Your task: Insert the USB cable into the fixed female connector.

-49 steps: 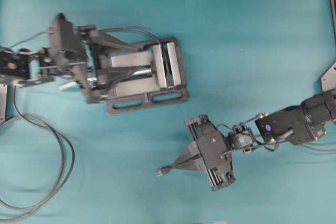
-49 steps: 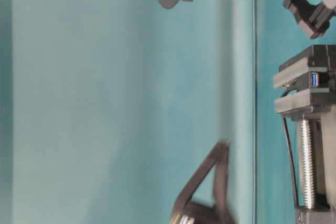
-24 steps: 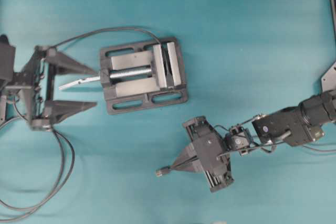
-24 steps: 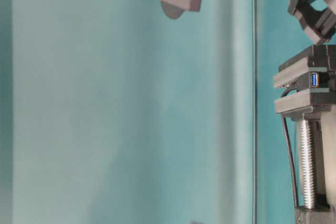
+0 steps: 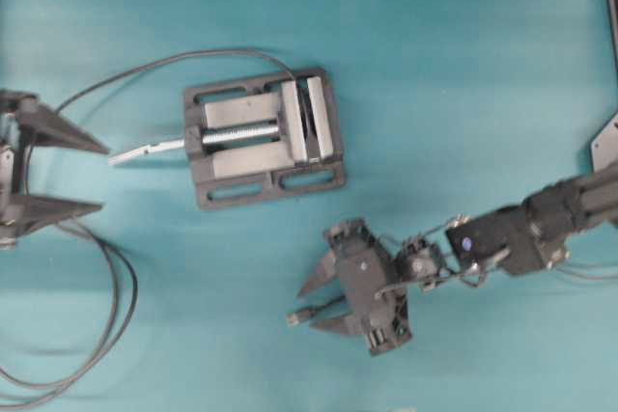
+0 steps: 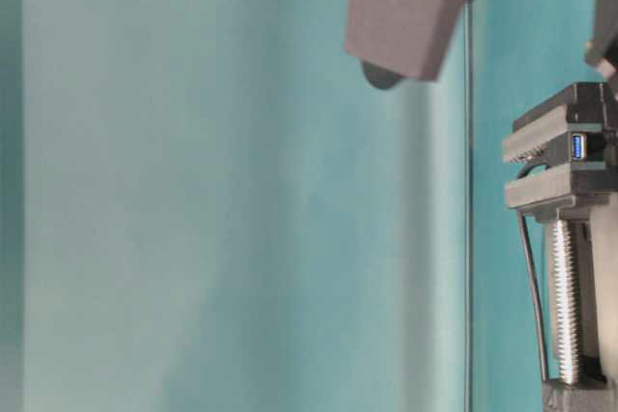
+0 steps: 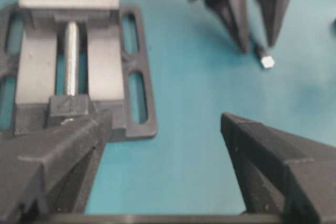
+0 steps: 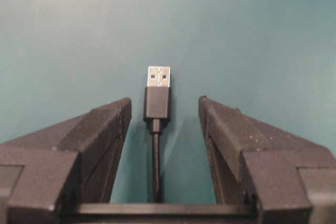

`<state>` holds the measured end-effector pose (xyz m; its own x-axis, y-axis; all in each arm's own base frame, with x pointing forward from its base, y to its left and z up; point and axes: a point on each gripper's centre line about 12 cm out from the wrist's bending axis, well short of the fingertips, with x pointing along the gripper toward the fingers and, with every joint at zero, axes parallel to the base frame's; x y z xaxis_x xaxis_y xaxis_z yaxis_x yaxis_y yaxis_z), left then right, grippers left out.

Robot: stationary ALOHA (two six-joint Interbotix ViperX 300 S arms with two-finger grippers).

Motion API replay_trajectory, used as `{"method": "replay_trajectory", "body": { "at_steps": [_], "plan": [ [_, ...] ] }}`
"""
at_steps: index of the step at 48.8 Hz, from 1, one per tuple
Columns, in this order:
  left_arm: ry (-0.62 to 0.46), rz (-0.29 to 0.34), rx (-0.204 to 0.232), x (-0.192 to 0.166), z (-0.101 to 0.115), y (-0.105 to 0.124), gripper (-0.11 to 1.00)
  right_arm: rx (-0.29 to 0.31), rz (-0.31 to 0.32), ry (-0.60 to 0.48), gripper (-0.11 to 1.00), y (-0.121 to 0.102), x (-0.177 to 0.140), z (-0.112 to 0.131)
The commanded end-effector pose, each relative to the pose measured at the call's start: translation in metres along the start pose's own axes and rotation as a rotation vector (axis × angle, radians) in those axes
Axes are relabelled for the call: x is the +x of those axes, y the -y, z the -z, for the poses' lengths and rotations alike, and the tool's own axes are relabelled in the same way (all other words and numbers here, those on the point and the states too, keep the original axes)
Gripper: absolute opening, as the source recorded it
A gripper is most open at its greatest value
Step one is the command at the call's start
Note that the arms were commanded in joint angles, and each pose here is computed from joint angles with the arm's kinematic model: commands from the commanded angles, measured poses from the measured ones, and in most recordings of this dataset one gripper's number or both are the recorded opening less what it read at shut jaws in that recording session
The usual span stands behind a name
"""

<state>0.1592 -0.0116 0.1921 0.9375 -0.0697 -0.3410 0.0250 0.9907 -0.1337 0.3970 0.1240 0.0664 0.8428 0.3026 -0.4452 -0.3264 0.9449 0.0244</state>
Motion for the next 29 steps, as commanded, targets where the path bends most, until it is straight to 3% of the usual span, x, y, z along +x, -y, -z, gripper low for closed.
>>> {"method": "replay_trajectory", "body": {
  "at_steps": [1, 29],
  "plan": [
    [0.044, 0.008, -0.001, -0.007, 0.001, 0.000, 0.99, 0.004, 0.004, 0.043, 0.57, 0.002, 0.002, -0.012],
    [-0.025, -0.030, -0.016, -0.003, 0.021, -0.007, 0.99, 0.014, 0.004, 0.016, 0.55, 0.000, -0.003, 0.000]
  ]
}}
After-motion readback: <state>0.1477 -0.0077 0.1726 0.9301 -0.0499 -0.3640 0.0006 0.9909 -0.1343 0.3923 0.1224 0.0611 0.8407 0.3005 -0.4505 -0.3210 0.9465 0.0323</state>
